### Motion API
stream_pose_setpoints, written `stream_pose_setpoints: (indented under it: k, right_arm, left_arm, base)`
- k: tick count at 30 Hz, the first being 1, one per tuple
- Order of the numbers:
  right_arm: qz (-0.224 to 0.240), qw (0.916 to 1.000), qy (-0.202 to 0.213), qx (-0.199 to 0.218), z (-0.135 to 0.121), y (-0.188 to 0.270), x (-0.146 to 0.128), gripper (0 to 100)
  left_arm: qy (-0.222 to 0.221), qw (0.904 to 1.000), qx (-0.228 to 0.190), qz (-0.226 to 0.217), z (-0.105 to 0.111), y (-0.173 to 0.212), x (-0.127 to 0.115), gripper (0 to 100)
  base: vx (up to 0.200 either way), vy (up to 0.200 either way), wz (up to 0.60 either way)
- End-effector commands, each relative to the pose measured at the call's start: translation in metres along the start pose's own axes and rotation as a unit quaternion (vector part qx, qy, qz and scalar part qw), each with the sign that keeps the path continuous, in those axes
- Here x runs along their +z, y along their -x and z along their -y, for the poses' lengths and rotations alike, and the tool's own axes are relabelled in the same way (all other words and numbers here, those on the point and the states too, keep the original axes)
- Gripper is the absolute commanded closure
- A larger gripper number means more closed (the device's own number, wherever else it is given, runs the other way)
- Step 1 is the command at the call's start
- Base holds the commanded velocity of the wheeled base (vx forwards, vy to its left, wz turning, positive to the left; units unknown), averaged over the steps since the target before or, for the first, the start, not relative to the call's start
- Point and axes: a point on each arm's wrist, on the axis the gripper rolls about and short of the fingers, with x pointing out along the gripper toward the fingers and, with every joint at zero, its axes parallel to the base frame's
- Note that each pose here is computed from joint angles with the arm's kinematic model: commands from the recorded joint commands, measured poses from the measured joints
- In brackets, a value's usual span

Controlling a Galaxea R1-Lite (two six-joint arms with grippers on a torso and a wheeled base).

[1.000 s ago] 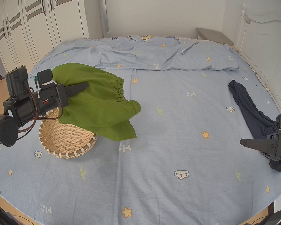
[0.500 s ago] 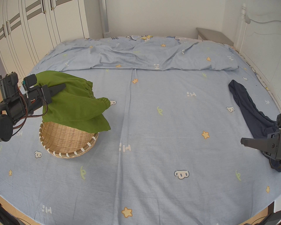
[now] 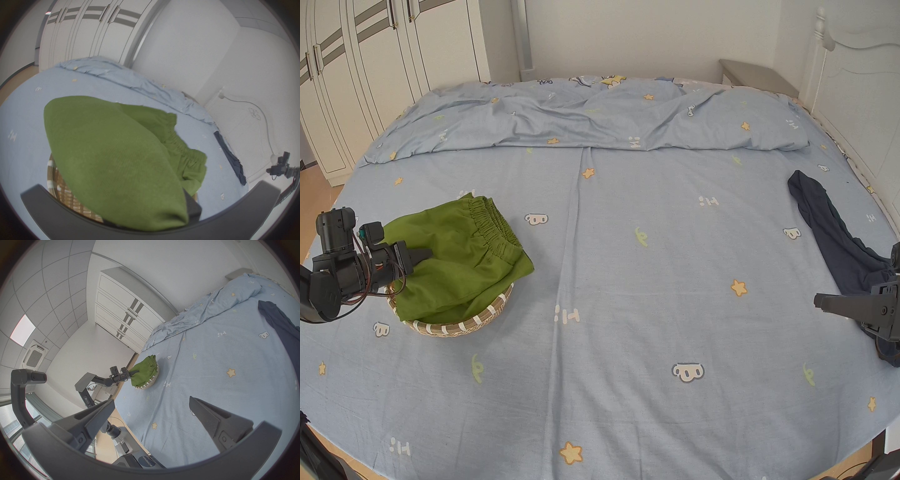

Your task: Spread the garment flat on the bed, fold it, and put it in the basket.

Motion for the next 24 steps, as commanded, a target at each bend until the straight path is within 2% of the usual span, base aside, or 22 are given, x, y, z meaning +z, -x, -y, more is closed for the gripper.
stream_pose_setpoints:
  k: [1, 6, 14, 15, 21, 24]
  right_arm:
    - [0.0, 1.0, 0.0, 0.001, 0.0, 0.0, 0.0, 0]
    - [-0.001, 1.0, -0.001, 0.001, 0.0, 0.0, 0.0, 0]
    - [-0.001, 1.0, -0.001, 0.001, 0.0, 0.0, 0.0, 0]
    - [-0.001, 1.0, -0.001, 0.001, 0.0, 0.0, 0.0, 0]
    - [-0.001, 1.0, -0.002, 0.0, 0.001, -0.001, 0.0, 0]
    - [-0.002, 1.0, -0.002, 0.0, 0.001, 0.0, -0.001, 0]
  left_arm:
    - [0.018, 0.9993, 0.02, -0.026, -0.009, -0.012, -0.01, 100]
    - [0.029, 0.9971, 0.046, -0.054, -0.012, -0.029, -0.016, 100]
    - [0.032, 0.9951, 0.074, -0.057, -0.014, -0.034, -0.016, 100]
    - [0.036, 0.9949, 0.074, -0.059, -0.012, -0.032, -0.015, 0]
    - [0.034, 0.9956, 0.075, -0.045, 0.008, -0.008, 0.006, 0]
    - [0.032, 0.994, 0.097, -0.039, 0.033, 0.025, 0.032, 0]
  base:
    - [0.0, 0.0, 0.0]
    - [0.0, 0.0, 0.0]
    - [0.0, 0.0, 0.0]
    - [0.0, 0.0, 0.0]
    - [0.0, 0.0, 0.0]
    - [0.0, 0.0, 0.0]
